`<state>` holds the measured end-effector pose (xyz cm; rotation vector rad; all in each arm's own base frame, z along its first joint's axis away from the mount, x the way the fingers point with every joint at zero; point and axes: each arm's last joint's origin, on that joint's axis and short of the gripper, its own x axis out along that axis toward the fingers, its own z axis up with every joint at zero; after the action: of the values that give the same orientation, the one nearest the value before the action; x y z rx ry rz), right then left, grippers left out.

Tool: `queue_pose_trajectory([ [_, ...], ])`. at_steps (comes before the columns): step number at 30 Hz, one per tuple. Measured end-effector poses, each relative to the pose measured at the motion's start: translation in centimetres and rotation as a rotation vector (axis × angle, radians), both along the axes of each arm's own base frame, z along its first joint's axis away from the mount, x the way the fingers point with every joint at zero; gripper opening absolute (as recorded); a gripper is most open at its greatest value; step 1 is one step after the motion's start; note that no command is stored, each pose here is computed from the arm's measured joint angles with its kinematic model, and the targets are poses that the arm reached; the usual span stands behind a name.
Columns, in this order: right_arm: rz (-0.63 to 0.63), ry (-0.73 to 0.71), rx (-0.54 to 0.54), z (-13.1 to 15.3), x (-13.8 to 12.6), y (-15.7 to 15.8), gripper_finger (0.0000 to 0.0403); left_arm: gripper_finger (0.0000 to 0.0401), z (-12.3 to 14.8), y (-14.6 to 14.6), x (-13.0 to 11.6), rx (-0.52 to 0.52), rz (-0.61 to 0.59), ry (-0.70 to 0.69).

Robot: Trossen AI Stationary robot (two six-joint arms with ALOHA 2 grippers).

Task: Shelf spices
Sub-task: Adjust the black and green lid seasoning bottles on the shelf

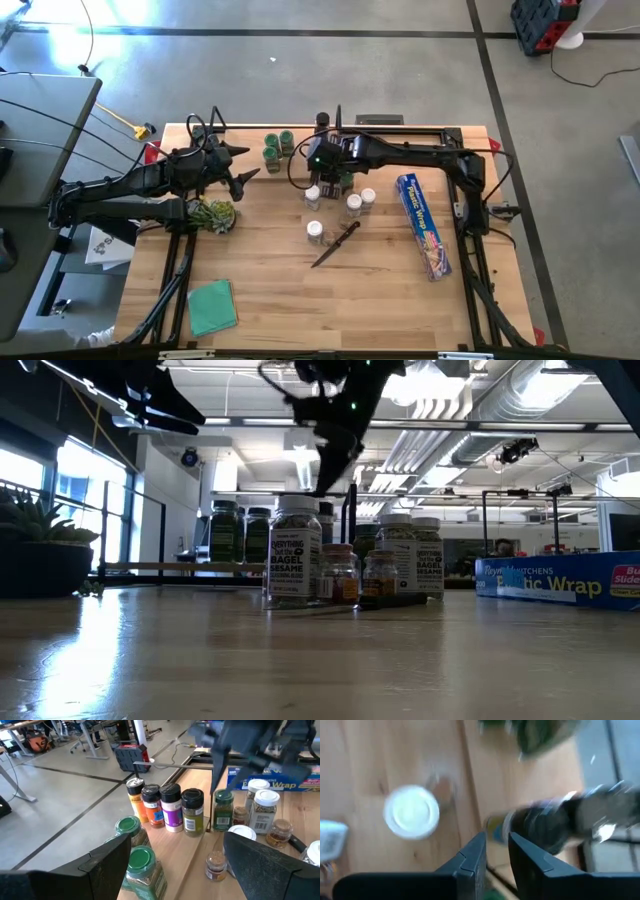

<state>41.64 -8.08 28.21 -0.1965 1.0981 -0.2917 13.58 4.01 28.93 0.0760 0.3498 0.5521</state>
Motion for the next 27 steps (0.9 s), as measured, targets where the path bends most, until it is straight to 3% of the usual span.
queue_pose_trajectory([
  [5,0.086,-0.187,-0.07,4.5,0.6,0.2,0.0076,0.0314,-0.2,0.1,0.1,-0.013,0.005,0.016],
  [10,0.077,-0.331,-0.155,5.4,1.5,-3.1,0.0076,0.0314,-0.6,0.8,0.1,-0.068,0.056,0.018],
  [16,0.042,-0.396,-0.07,2.1,3.2,-7.0,0.0076,0.0314,-1.2,2.3,-0.1,-0.187,0.178,-0.002],
  [20,0.019,-0.382,-0.081,-0.3,4.4,-8.0,0.0076,0.0314,-1.6,3.9,0.3,-0.204,0.277,-0.009],
  [27,0.002,-0.398,-0.106,-0.9,4.8,-8.5,0.0076,0.0314,-2.2,8.1,1.7,-0.263,0.307,-0.021],
])
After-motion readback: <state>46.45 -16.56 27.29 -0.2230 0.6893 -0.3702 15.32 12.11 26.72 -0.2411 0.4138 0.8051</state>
